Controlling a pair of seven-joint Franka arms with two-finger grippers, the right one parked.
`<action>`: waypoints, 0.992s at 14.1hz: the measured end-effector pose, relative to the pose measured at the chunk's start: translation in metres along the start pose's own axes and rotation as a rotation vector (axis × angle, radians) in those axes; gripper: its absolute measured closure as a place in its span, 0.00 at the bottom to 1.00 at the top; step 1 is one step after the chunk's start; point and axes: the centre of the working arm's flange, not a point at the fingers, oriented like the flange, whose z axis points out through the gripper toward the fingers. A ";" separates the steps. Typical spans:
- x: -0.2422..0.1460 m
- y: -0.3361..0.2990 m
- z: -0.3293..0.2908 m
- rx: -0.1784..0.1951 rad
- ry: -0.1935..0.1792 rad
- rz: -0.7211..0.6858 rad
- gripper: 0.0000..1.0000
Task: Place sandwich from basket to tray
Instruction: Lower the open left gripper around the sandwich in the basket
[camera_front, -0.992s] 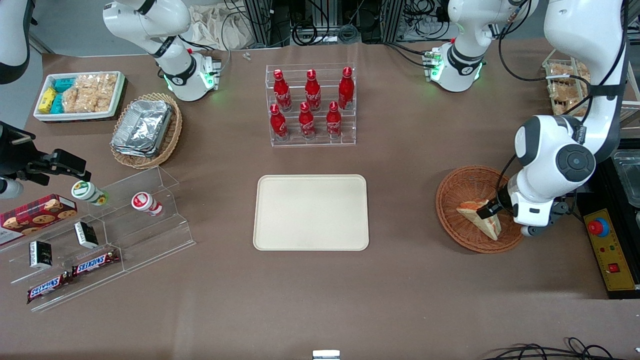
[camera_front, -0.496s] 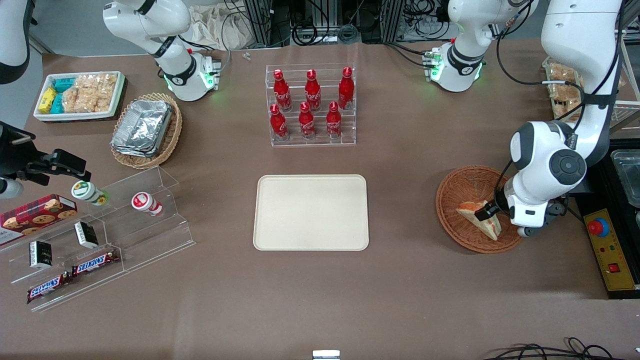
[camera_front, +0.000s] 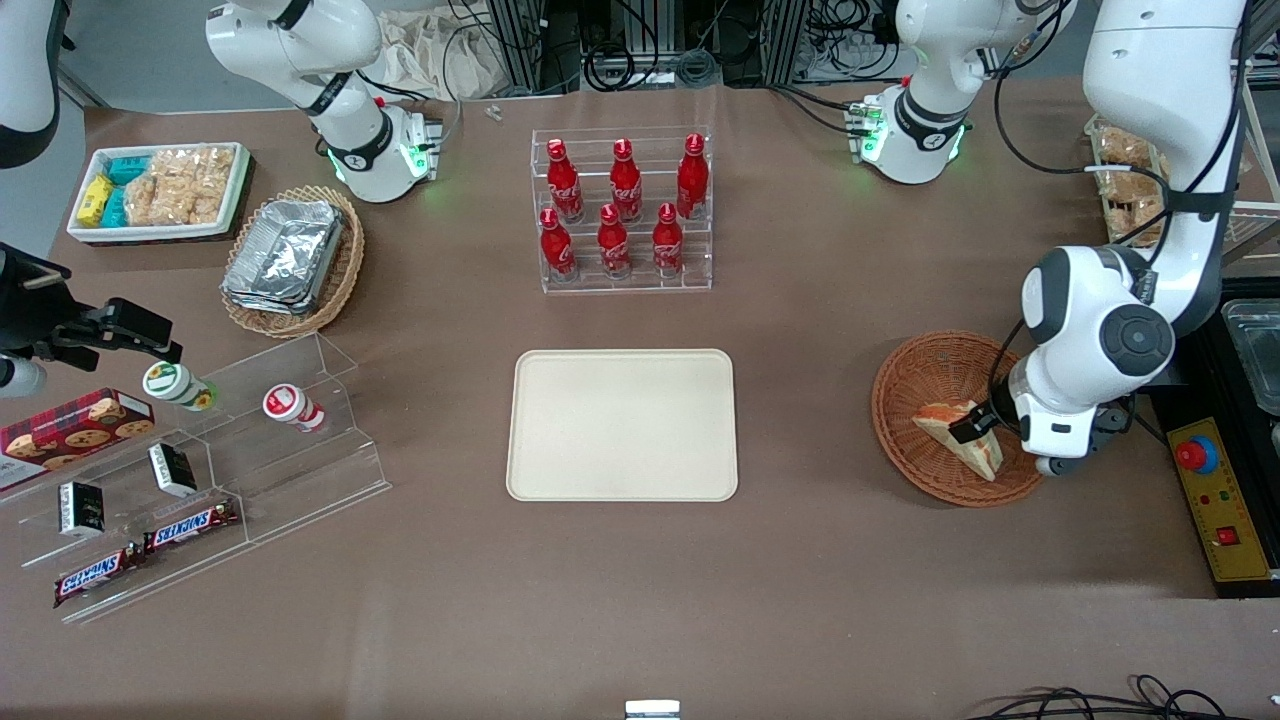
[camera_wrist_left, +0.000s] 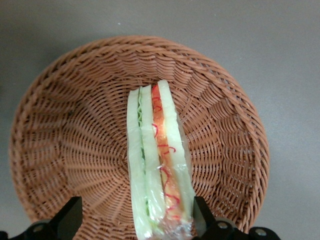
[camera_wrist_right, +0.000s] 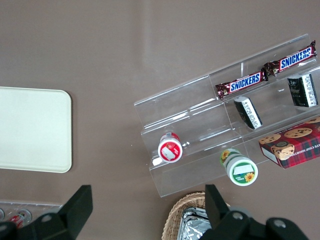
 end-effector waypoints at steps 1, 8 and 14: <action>0.004 0.002 -0.010 0.006 -0.005 -0.010 0.00; 0.008 0.006 0.010 0.026 -0.036 -0.067 0.00; 0.014 0.003 0.041 0.037 -0.058 -0.086 0.02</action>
